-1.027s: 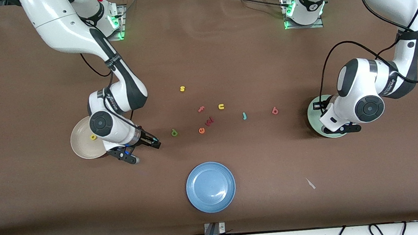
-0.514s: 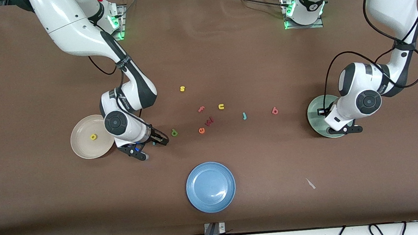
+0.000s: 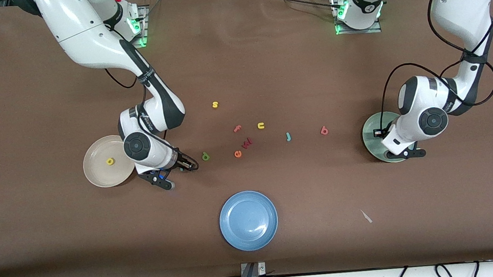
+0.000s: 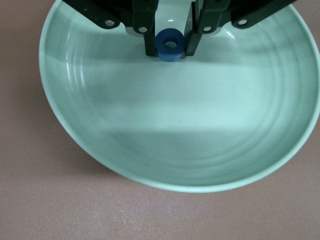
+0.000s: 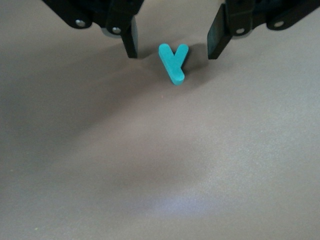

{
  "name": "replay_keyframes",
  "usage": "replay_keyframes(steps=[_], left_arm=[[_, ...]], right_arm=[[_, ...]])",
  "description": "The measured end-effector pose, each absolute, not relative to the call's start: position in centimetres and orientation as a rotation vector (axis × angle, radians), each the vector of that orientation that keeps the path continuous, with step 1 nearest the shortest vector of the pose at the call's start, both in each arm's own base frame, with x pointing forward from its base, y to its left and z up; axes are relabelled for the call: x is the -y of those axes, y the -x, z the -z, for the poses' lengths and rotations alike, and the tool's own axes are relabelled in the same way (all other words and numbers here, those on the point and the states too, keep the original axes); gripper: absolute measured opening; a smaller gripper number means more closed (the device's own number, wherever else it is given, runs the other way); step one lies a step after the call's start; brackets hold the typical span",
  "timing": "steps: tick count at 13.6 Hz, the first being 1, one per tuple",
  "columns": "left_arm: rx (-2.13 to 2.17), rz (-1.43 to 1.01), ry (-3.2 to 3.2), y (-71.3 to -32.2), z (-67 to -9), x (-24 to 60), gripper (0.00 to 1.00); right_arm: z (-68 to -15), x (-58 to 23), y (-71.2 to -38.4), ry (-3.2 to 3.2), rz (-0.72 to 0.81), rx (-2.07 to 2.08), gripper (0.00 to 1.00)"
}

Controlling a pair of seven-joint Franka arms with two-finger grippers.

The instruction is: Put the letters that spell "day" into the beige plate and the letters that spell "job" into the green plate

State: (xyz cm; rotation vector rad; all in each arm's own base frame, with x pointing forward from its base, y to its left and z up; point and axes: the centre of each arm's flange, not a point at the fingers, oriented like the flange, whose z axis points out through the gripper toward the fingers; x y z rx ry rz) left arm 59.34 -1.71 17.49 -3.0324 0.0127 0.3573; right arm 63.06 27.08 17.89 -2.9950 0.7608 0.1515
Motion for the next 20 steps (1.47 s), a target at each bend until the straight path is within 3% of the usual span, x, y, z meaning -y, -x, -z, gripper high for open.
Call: replay_keyframes(steps=[1, 2, 5, 8, 9, 15, 20], left_arm=[[-0.013, -0.355, 3.033, -59.4, -17.5, 1.7, 0.28], [-0.013, -0.355, 3.033, -59.4, -17.5, 1.7, 0.35], [-0.015, -0.353, 3.034, -59.4, -17.6, 1.8, 0.66], [-0.018, -0.339, 3.035, -59.9, -18.4, 2.0, 0.96], [-0.022, -0.336, 3.033, -60.1, -19.1, 2.1, 1.0], [0.029, -0.314, 3.036, -60.0, -25.5, 10.2, 1.0], [0.247, -0.301, 3.044, -57.9, -26.2, 18.8, 1.0]], right_arm=[[-17.8, -27.1, -63.0, 2.994, -0.148, -0.761, 0.63], [-17.7, -27.1, -63.0, 2.993, -0.146, -0.761, 0.59], [-17.6, -27.0, -63.0, 2.993, -0.143, -0.762, 0.5], [-17.9, -26.9, -63.1, 2.993, -0.139, -0.763, 0.25], [-17.9, -26.9, -63.1, 2.993, -0.139, -0.763, 0.25], [-18.8, -25.3, -64.0, 3.055, -0.169, -0.657, 0.25], [-22.9, -16.8, -65.2, 3.164, -0.29, -0.374, 0.25]])
